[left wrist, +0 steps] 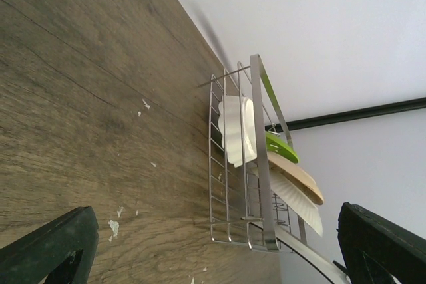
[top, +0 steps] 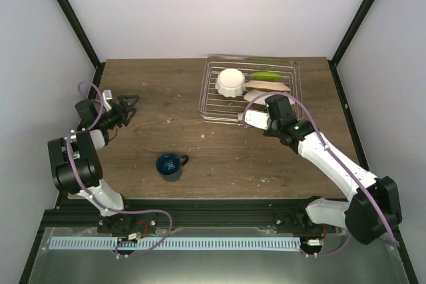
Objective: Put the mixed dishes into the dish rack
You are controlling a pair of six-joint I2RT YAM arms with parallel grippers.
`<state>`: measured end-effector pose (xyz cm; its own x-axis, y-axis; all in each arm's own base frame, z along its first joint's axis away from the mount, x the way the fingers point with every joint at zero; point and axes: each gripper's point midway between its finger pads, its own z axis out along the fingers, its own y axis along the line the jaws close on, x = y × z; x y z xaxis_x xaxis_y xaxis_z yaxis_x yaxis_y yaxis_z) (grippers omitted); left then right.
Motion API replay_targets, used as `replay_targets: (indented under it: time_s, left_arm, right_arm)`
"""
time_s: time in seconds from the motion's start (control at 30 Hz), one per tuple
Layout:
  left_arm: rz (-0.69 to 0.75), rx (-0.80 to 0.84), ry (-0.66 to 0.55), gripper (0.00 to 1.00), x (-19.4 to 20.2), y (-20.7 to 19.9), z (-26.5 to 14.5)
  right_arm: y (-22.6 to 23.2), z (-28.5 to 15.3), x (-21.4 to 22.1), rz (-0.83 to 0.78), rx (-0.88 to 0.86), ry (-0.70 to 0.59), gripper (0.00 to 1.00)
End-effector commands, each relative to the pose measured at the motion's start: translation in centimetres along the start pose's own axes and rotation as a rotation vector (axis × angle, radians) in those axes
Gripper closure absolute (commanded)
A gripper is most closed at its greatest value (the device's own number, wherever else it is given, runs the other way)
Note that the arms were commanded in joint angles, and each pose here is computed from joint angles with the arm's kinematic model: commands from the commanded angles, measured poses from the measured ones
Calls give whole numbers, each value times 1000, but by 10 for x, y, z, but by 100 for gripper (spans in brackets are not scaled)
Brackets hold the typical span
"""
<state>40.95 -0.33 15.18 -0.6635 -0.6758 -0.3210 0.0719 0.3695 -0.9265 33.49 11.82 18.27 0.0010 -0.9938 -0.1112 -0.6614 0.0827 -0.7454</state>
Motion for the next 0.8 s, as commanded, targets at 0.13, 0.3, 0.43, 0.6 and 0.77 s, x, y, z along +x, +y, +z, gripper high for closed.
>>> replay_targets:
  time_s: [0.13,0.3,0.43,0.6,0.77]
  left_arm:
    - [45,23,-11,0,-10,-5,3]
    - [50,22,-10,0,-10,-6,2]
    - [50,23,-9,0,-11,-7,3]
    - [46,22,-8,0,-12,-6,3]
    - [49,23,-9,0,-13,-6,4]
  right_arm:
    - [-67,-5,13,111,230,51,93]
    - [-56,6,15,119,205,59,77]
    - [-53,9,16,125,206,67,46]
    - [-55,7,18,127,215,74,29]
    - [-54,5,17,123,198,70,18]
